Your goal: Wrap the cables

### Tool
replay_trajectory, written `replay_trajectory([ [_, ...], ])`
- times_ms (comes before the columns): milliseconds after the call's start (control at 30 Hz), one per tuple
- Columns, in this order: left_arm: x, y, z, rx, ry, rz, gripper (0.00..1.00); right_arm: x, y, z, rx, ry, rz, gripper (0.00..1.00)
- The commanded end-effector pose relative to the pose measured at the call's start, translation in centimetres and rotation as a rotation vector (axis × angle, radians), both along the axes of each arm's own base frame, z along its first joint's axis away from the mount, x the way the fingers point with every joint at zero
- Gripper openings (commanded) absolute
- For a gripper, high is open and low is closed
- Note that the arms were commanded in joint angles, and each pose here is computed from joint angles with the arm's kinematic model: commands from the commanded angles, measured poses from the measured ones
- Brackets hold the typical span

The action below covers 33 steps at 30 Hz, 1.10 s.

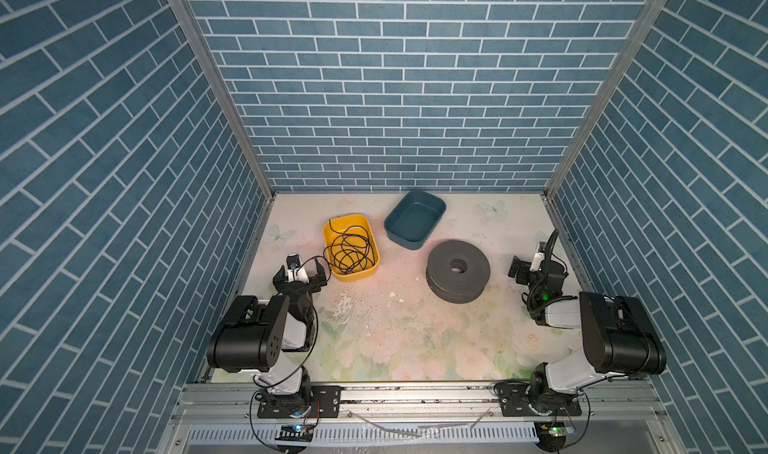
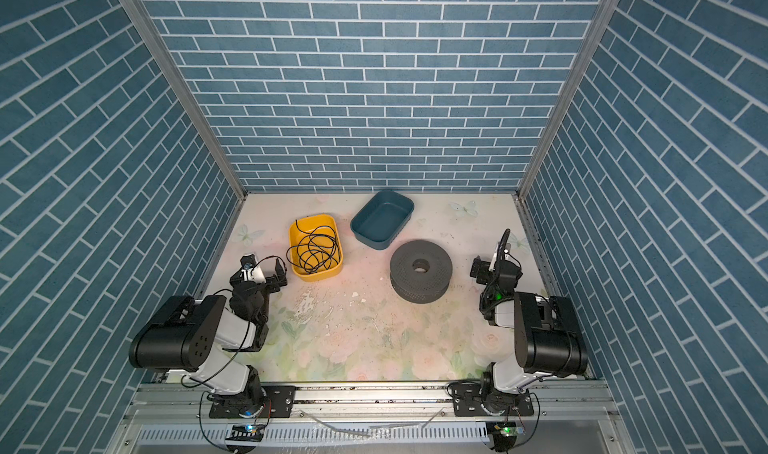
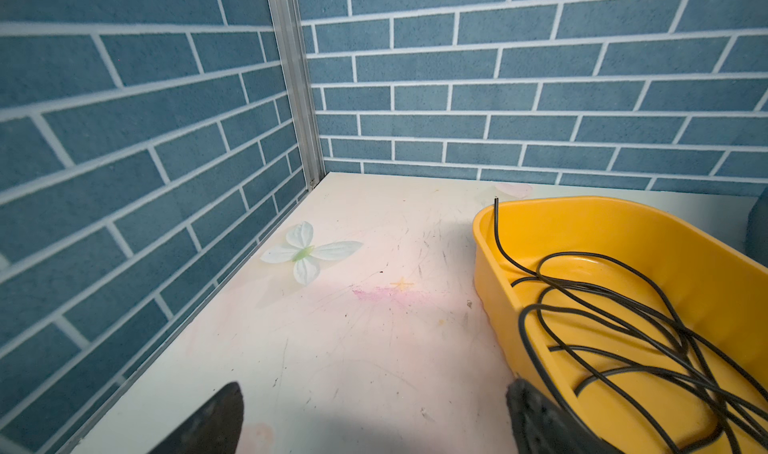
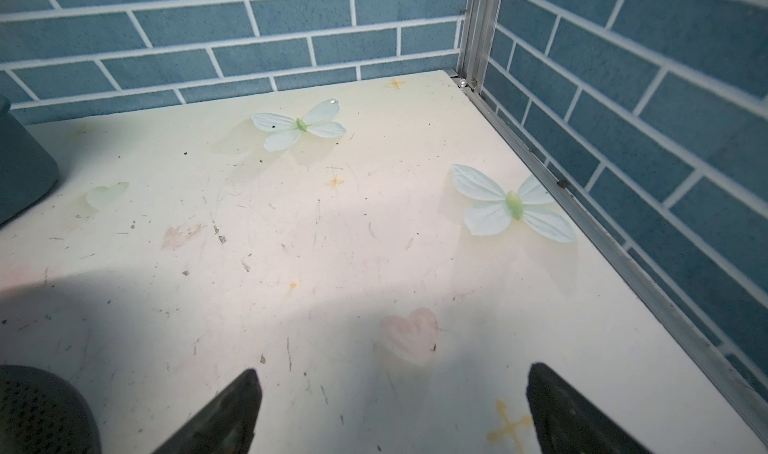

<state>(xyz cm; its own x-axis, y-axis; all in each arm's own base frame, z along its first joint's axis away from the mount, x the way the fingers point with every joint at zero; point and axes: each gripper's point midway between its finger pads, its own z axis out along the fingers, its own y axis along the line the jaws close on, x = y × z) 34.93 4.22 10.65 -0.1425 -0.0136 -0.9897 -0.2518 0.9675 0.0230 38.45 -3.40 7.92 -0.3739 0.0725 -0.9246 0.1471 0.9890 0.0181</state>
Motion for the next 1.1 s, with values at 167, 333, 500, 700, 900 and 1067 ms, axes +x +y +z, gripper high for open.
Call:
replay_trajectory([
  [167,-0.1,0.0,0.2,-0.006,-0.014,0.002,1.0,0.9,0.3,1.0,-0.03,-0.022,0.025,0.99],
  [333,-0.1,0.0,0.2,-0.005,-0.014,0.002,1.0,0.9,0.3,1.0,-0.03,-0.022,0.025,0.99],
  [500,-0.1,0.0,0.2,-0.004,-0.013,0.001,1.0,0.9,0.3,1.0,-0.029,-0.022,0.026,0.99],
  [700,-0.1,0.0,0.2,-0.005,-0.013,0.002,1.0,1.0,1.2,0.9,-0.028,-0.009,0.08,0.99],
  [900,-0.1,0.0,0.2,-0.005,-0.013,0.001,1.0,-2.2,1.6,2.6,-0.036,-0.219,0.095,0.99],
  [1067,-0.1,0.0,0.2,-0.005,-0.014,0.001,1.0,-0.1,0.9,1.4,-0.021,-0.081,0.063,0.99],
])
